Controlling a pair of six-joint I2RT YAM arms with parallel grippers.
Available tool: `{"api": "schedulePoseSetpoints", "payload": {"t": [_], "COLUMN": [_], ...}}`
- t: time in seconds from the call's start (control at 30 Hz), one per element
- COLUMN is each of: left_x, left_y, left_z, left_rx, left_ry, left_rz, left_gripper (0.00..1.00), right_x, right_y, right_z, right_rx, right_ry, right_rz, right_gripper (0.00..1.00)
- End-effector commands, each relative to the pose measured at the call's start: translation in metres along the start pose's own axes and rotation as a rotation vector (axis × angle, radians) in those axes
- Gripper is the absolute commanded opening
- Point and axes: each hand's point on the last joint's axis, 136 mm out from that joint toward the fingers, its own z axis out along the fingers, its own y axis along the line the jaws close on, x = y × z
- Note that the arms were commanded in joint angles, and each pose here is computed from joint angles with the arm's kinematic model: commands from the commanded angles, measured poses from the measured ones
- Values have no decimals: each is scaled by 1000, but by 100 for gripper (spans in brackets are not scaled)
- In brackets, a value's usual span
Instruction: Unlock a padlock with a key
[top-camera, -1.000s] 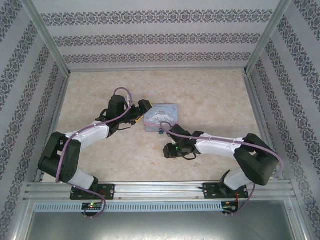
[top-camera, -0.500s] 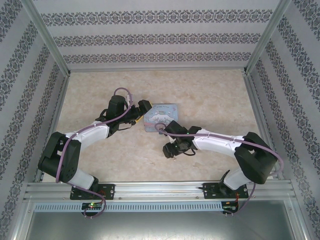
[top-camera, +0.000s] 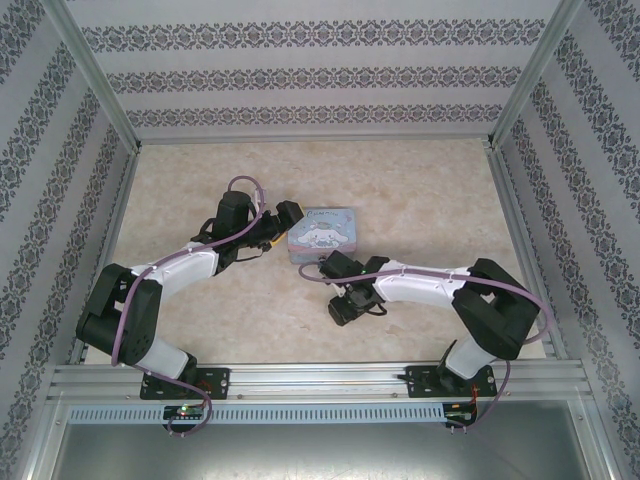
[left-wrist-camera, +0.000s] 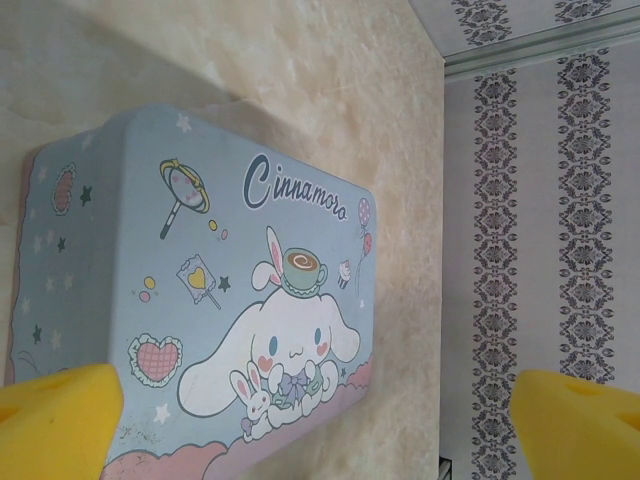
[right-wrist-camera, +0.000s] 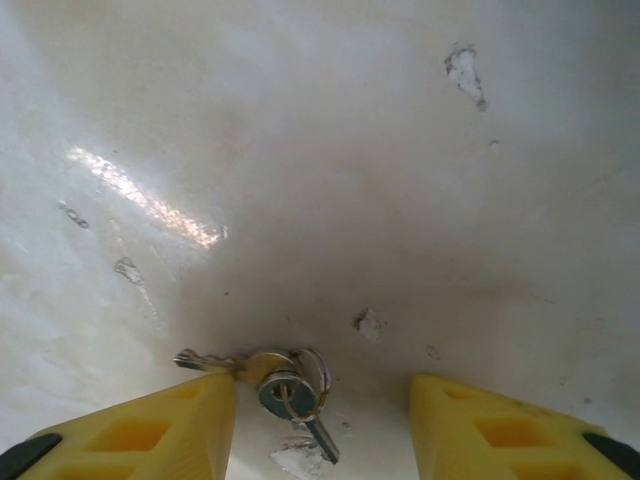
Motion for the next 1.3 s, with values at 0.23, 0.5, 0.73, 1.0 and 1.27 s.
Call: {"api": "schedulePoseSetpoints", "payload": {"t": [0.23, 0.5, 0.73, 1.0, 1.27], "left_x": [-4, -3, -2, -3, -2], "left_y": [-5, -3, -2, -2, -2], "left_z": [-5, -6, -5, -6, -5], "left_rx": [4, 1, 1, 1, 2], "left_ry": [-20, -20, -16, -19, -17], "left_rz": [24, 19, 17, 20, 16], "left_gripper": [99, 99, 99, 99, 99], "right_x": [6, 11, 14, 1, -6], "right_y": [7, 15, 13, 12, 5], "right_z": [22, 33, 34, 15, -4], "right_rx": [100, 115, 103, -11, -70], "right_ry": [66, 94, 98, -3, -76], "right_rz": [-65, -86, -67, 54, 129], "right_gripper": [40, 24, 0, 0, 0]}}
